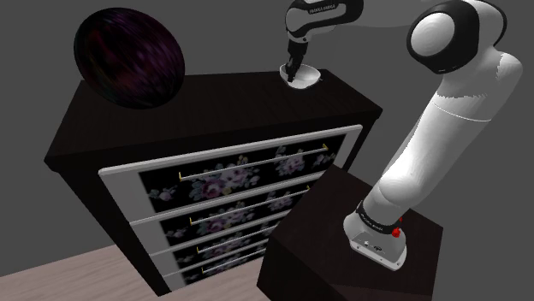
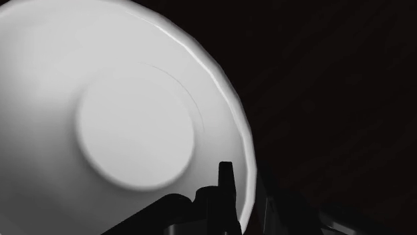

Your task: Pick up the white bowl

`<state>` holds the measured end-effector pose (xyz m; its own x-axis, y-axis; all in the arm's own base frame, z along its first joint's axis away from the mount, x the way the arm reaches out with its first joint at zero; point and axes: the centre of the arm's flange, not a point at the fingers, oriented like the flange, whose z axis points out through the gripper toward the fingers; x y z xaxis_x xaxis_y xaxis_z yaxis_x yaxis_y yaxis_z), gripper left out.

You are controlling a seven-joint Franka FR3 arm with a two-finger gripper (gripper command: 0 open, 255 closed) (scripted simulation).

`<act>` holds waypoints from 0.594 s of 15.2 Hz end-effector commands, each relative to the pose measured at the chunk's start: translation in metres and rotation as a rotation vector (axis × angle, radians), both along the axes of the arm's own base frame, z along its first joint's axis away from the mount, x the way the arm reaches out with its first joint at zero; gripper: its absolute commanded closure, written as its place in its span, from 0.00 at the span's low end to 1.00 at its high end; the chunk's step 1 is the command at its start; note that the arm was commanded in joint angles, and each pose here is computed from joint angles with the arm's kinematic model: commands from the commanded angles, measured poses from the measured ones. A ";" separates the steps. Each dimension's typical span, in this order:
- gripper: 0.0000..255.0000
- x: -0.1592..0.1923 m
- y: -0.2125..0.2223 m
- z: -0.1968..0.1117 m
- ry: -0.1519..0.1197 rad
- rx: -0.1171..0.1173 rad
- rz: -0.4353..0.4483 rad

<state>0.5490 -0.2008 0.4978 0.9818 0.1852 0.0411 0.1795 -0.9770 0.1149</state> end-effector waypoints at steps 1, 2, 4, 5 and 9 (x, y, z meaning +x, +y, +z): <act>1.00 0.000 0.000 0.004 0.001 0.000 0.000; 1.00 0.000 0.000 0.009 0.001 0.000 0.000; 1.00 0.000 0.000 0.020 0.001 0.000 0.000; 1.00 0.000 0.000 0.025 0.001 0.000 0.000; 1.00 0.000 0.000 0.046 0.001 0.000 0.000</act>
